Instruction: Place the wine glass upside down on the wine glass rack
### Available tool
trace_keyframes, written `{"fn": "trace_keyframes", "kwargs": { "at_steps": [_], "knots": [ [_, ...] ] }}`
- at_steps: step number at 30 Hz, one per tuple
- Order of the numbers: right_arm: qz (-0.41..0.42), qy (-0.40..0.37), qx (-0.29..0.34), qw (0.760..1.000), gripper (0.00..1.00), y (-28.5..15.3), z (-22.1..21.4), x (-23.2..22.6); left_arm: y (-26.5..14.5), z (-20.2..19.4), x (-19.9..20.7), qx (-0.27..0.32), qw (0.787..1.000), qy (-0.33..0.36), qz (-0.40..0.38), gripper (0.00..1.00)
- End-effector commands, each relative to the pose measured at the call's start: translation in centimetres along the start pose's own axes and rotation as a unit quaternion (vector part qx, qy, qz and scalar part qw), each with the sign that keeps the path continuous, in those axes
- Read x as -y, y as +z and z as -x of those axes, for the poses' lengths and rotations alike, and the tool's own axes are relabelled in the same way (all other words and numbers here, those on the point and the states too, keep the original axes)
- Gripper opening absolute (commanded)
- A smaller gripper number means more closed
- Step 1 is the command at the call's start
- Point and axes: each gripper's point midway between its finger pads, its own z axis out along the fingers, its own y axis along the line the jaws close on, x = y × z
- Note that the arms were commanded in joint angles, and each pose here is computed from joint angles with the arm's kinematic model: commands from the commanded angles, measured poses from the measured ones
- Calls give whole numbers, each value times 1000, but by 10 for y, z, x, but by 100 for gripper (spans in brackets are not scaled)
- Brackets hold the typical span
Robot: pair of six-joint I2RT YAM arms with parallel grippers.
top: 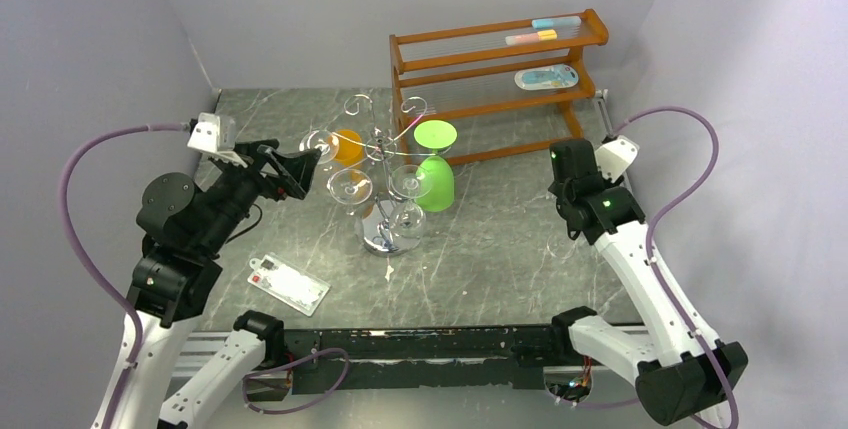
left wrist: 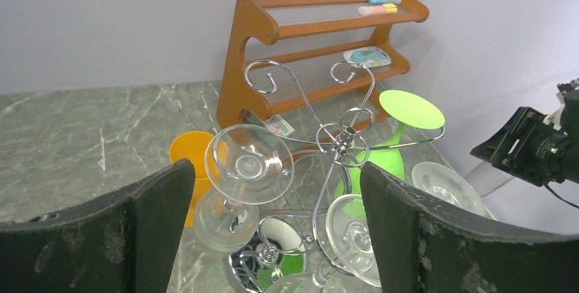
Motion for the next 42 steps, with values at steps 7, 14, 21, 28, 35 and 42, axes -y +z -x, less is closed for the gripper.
{"fn": "trace_keyframes", "kwargs": {
  "at_steps": [7, 14, 21, 28, 35, 42],
  "knots": [
    [-8, 6, -6, 1000, 21, 14, -17, 1, 7, 7, -1, 9, 1000, -21, 10, 94],
    [27, 11, 33, 999, 0, 2, 10, -7, 9, 22, 15, 33, 998, -38, -27, 96],
    [113, 74, 79, 988, 0, -46, 76, -29, 12, 46, 33, 41, 996, -58, -59, 96],
    [278, 207, 203, 916, 0, -138, 163, -33, 5, 77, 81, 78, 975, -98, -181, 94],
    [427, 265, 274, 820, 0, -217, 204, -32, 9, 96, 103, 83, 958, -135, -238, 93],
    [564, 299, 273, 720, 0, -257, 215, -68, 34, 105, 120, 80, 913, -256, -307, 93]
  ]
}}
